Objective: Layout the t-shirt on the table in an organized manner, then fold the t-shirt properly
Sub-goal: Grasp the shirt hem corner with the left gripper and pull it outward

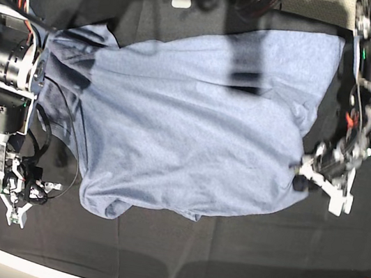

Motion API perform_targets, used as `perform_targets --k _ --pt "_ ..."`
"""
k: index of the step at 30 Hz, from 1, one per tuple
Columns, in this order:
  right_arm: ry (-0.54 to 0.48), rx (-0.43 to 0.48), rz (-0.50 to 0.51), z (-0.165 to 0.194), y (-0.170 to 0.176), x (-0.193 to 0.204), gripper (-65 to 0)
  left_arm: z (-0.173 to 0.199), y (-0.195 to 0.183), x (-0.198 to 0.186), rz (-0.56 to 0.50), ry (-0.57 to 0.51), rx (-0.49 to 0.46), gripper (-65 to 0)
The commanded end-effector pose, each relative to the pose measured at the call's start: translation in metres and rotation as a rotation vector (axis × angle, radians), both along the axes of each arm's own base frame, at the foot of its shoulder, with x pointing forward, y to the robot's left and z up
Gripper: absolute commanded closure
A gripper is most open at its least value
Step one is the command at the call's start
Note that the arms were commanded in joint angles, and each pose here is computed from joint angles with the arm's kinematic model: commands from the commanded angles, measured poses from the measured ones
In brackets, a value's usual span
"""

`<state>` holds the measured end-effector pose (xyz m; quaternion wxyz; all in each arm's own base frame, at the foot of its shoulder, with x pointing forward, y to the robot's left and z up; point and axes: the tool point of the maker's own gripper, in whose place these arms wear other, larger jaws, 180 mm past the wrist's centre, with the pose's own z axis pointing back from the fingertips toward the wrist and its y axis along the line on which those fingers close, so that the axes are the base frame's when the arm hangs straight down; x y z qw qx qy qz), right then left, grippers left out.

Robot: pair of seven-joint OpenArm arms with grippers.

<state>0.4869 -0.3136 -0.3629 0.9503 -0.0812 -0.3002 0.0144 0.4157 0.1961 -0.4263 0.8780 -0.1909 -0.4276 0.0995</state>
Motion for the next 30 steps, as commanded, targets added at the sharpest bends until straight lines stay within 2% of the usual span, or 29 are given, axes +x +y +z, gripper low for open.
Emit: perform_targets --k 1,4,6,7,11,13,20,27,30 --pt "-0.079 -0.010 -0.006 0.030 -0.007 0.019 0.0 0.007 0.003 0.006 -0.001 -0.020 -0.016 -19.8" --pt "-0.083 -0.010 -0.005 0.030 -0.006 0.020 0.0 0.019 -0.019 0.006 -0.098 -0.084 -0.096 -16.8" --pt "-0.084 -0.010 -0.006 0.030 -0.006 0.020 0.0 0.028 -0.029 0.006 -0.154 -0.124 -0.125 -7.3" --pt "-0.083 -0.010 -0.006 0.030 -0.006 0.020 0.0 0.031 -0.031 0.007 -0.165 -0.137 -0.130 -0.5" --pt "-0.080 -0.010 -0.006 0.030 -0.006 0.019 0.0 0.049 -0.018 0.026 -0.119 -0.190 -0.107 0.0" --pt "-0.078 -0.010 -0.007 0.030 -0.006 0.019 0.0 0.062 -0.001 0.043 -0.079 -0.207 -0.038 0.0" --pt "-0.053 -0.008 -0.009 0.024 -0.006 0.014 0.0 0.099 0.050 0.085 -0.004 -0.222 0.332 0.0" --pt "-0.038 -0.008 -0.012 0.023 -0.007 0.012 0.0 0.105 0.064 0.090 0.025 -0.240 0.450 0.0" --pt "-0.037 -0.008 -0.012 0.023 -0.007 0.012 0.0 0.109 0.070 0.092 0.060 -0.254 0.464 0.0"
